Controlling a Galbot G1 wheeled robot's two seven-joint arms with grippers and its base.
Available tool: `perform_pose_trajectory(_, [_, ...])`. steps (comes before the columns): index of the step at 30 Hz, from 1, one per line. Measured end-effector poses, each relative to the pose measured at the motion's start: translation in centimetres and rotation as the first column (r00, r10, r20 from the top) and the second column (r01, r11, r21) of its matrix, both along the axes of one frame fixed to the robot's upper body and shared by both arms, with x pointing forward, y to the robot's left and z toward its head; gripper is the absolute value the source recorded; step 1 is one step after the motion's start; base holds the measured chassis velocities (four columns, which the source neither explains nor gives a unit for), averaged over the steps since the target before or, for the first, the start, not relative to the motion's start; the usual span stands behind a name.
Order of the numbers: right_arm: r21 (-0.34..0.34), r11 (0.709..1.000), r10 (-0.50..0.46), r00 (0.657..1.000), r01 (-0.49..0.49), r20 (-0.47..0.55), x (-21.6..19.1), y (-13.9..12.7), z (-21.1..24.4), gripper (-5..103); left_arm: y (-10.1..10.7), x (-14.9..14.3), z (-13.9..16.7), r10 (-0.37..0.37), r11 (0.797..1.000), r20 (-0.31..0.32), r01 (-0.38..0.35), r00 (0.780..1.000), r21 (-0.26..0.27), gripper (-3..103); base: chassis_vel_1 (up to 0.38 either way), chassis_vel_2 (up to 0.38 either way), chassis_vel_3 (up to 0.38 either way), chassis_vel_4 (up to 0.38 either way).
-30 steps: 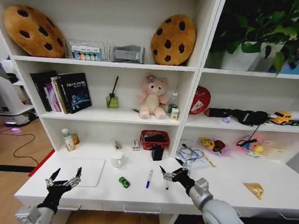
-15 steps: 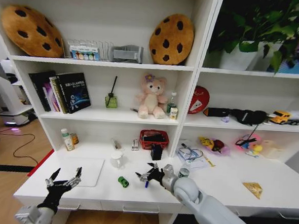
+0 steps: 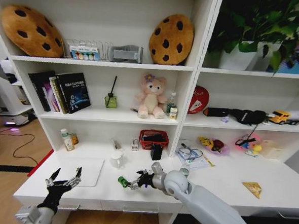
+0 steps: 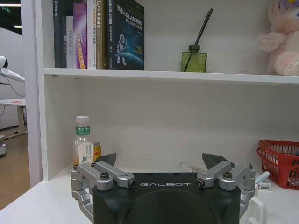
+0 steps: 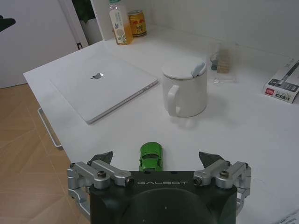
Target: Organize the objects on the table.
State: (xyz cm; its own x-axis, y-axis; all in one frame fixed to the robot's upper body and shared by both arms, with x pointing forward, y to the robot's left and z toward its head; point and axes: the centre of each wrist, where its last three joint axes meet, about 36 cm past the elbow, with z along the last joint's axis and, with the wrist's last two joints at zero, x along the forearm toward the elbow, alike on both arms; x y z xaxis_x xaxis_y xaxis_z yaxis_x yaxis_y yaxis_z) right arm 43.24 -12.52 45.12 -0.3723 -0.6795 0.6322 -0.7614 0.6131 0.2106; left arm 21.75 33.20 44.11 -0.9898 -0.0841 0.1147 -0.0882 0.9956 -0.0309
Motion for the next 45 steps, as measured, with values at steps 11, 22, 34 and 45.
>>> perform_pose_trajectory(11, [-0.067, 0.997, -0.043, 0.998, 0.041, -0.037, -1.1, 4.1, -1.9, 100, 0.0, 0.0, 0.0, 0.000, 1.000, 0.000, 0.000, 1.000, 0.000, 100, 0.000, 0.000, 0.000, 0.000])
perform_pose_trajectory(22, [-0.109, 0.994, -0.027, 0.999, 0.025, -0.016, -1.3, 6.1, -3.2, 100, 0.0, 0.0, 0.0, 0.000, 1.000, 0.000, 0.000, 1.000, 0.000, 100, 0.000, 0.000, 0.000, 0.000])
perform_pose_trajectory(34, [-0.132, 0.990, 0.056, 0.998, -0.053, 0.014, 0.9, 4.7, -4.1, 100, 0.0, 0.0, 0.0, 0.000, 1.000, 0.000, 0.000, 1.000, 0.000, 100, 0.000, 0.000, 0.000, 0.000])
perform_pose_trajectory(45, [-0.138, 0.988, 0.068, 0.998, -0.065, 0.013, 1.8, 5.4, -4.4, 70, 0.0, 0.0, 0.0, 0.000, 1.000, 0.000, 0.000, 1.000, 0.000, 100, 0.000, 0.000, 0.000, 0.000])
